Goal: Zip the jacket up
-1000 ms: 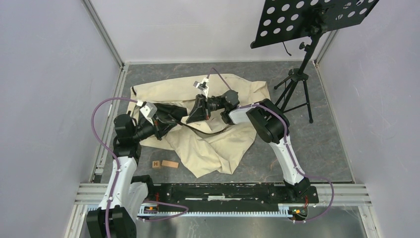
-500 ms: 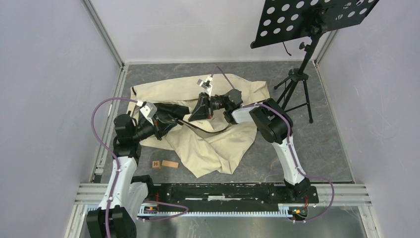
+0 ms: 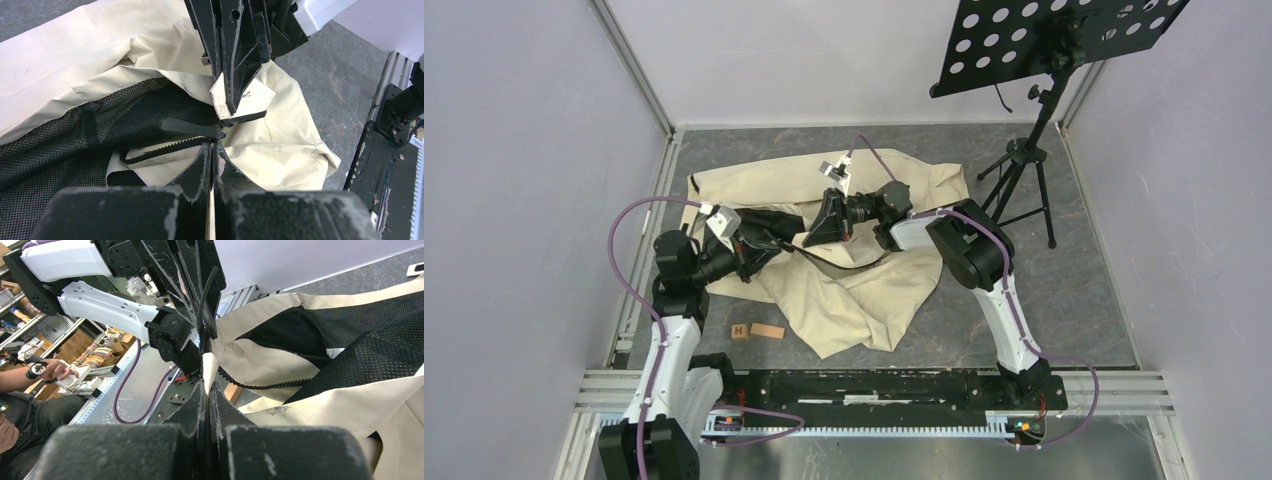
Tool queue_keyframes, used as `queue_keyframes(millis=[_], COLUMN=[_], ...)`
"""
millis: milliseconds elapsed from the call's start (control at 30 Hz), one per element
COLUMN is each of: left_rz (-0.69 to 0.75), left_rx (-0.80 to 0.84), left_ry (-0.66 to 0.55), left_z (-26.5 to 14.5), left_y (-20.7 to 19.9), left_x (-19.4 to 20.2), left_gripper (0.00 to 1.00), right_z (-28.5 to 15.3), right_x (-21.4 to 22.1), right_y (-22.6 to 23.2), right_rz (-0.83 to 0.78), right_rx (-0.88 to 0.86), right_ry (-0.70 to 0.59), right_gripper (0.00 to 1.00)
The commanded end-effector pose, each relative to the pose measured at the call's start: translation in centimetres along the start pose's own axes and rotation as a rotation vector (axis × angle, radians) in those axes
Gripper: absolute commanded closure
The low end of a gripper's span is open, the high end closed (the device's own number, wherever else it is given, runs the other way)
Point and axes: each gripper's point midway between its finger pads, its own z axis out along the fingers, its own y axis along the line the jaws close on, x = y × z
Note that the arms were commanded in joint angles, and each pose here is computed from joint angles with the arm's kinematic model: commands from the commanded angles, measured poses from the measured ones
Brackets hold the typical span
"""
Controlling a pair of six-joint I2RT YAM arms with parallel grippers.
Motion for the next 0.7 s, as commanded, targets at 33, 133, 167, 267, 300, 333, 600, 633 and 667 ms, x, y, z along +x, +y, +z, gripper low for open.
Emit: queue_keyframes(millis=[33,133,167,267,300,333,600,633,667], left_rz=[0.096,0.096,0.097,0.096,0.094,0.095,0.098,0.097,0.096], left_rx=[0.029,0.026,0.027,0.028,0.029,0.029,0.028,0.027,0.03], left_ry=[-0.037,-0.037,-0.037,-0.036,-0.036,-0.037,-0.037,-0.037,-0.037], left_z=[0.03,0.01,0.01,0.04,0.05,0.04,0.0,0.0,0.0], left_y=[-0.47,-0.46,-0.48,-0.43,-0.44,-0.46,-0.5,-0.49,-0.53], left_x=[-1.65,-1.63,-1.61,-1.64,-1.63,-1.66,-1.63,-1.63,-1.6], left_gripper=[0.98,0.98,0.98,0.98,0.98,0.98,0.98,0.98,0.98], right_z=[0.26,0.24,0.25,0.19,0.18,0.18,0.01,0.1,0.09], right_x=[-3.28,-3.25,-3.27,-3.23,-3.24,-3.21,-3.27,-3.22,-3.22], right_y=[4.73,4.76,4.77,4.67,4.59,4.54,4.26,4.28,4.25], right_rz=[-0.498,-0.5,-0.5,-0.498,-0.497,-0.494,-0.486,-0.485,-0.486], right_rx=[-0.142,-0.143,-0.143,-0.14,-0.139,-0.139,-0.132,-0.134,-0.134], right_ry=[-0.081,-0.078,-0.078,-0.08,-0.083,-0.082,-0.089,-0.089,-0.09], right_gripper=[1.0,1.0,1.0,1.0,1.0,1.0,1.0,1.0,1.0])
